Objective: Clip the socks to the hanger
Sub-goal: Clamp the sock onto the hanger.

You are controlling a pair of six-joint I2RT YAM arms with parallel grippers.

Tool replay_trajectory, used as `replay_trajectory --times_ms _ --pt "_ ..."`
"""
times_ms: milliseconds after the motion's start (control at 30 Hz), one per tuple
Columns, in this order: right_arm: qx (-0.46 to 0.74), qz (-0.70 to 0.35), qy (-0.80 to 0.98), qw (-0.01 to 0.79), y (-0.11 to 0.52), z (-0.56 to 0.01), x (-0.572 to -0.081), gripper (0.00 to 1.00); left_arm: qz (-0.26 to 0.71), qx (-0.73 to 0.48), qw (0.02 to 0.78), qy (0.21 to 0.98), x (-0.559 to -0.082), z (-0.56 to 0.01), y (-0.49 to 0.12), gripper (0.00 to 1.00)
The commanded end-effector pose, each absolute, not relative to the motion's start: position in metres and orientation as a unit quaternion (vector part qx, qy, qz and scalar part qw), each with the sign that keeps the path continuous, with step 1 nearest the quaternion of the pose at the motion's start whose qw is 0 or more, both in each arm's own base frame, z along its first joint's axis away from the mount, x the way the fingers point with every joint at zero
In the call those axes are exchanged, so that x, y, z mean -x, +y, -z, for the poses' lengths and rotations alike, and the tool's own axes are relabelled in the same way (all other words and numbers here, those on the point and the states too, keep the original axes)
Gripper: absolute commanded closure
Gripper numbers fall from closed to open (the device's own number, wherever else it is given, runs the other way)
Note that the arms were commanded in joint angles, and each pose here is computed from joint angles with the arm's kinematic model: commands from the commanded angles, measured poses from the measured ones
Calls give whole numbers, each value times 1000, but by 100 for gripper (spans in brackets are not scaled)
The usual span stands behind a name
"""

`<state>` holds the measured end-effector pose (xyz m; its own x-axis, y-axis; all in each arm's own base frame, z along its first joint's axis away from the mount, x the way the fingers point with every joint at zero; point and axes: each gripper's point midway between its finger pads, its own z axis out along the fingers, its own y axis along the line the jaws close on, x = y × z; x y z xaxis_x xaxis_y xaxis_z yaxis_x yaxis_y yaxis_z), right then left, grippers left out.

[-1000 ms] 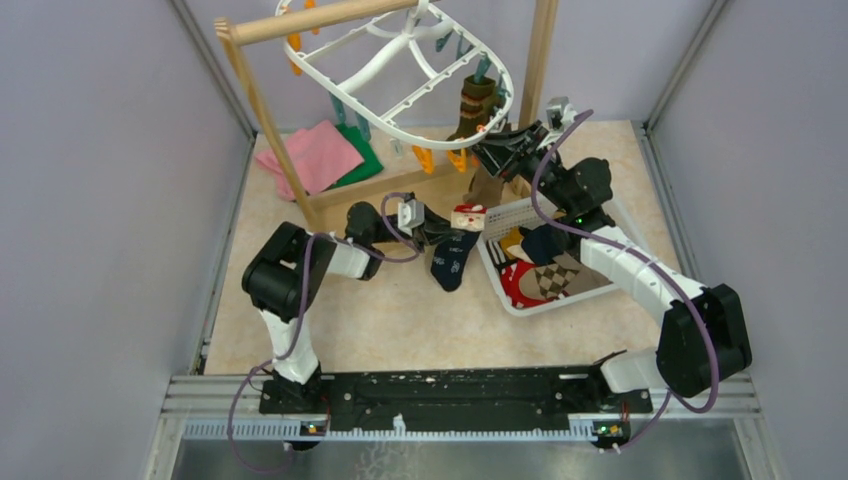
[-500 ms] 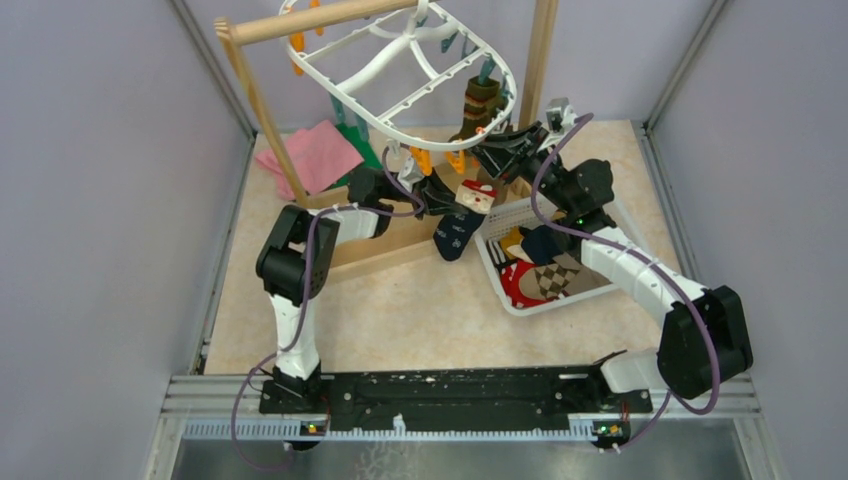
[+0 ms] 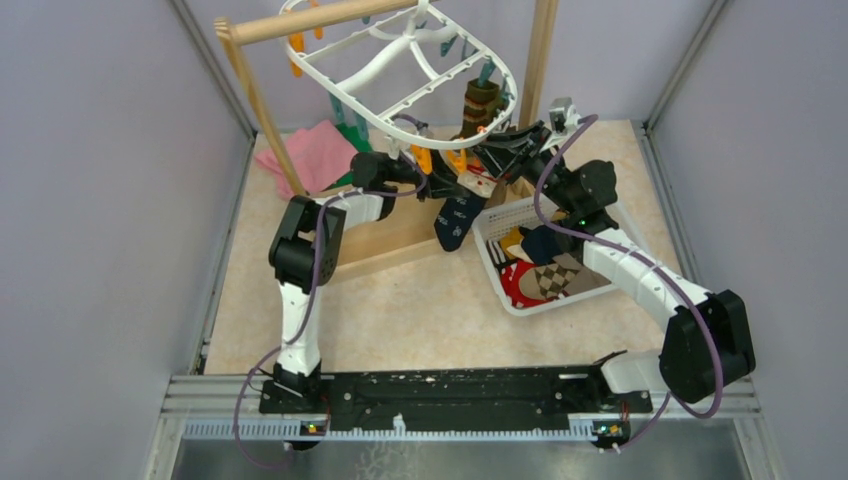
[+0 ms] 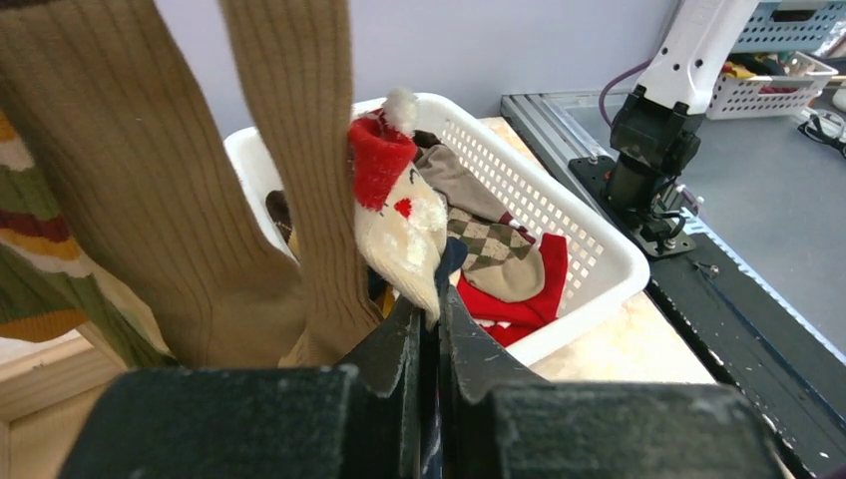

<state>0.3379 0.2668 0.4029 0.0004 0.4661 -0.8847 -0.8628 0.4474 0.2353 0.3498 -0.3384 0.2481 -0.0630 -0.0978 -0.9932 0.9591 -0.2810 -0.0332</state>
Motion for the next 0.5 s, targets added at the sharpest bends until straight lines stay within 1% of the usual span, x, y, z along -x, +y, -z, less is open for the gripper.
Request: replay_trajectory --times_ms 0,167,467 --pt "202 -489 483 697 260 -424 -326 100 565 -560 512 324 -353 -276 -339 100" --pt "199 -483 486 700 259 -423 -328 100 585 -543 500 336 -366 -283 -345 100" --pt "187 -451 508 710 254 -413 -342 100 565 -559 522 310 -351 -317 -335 100"
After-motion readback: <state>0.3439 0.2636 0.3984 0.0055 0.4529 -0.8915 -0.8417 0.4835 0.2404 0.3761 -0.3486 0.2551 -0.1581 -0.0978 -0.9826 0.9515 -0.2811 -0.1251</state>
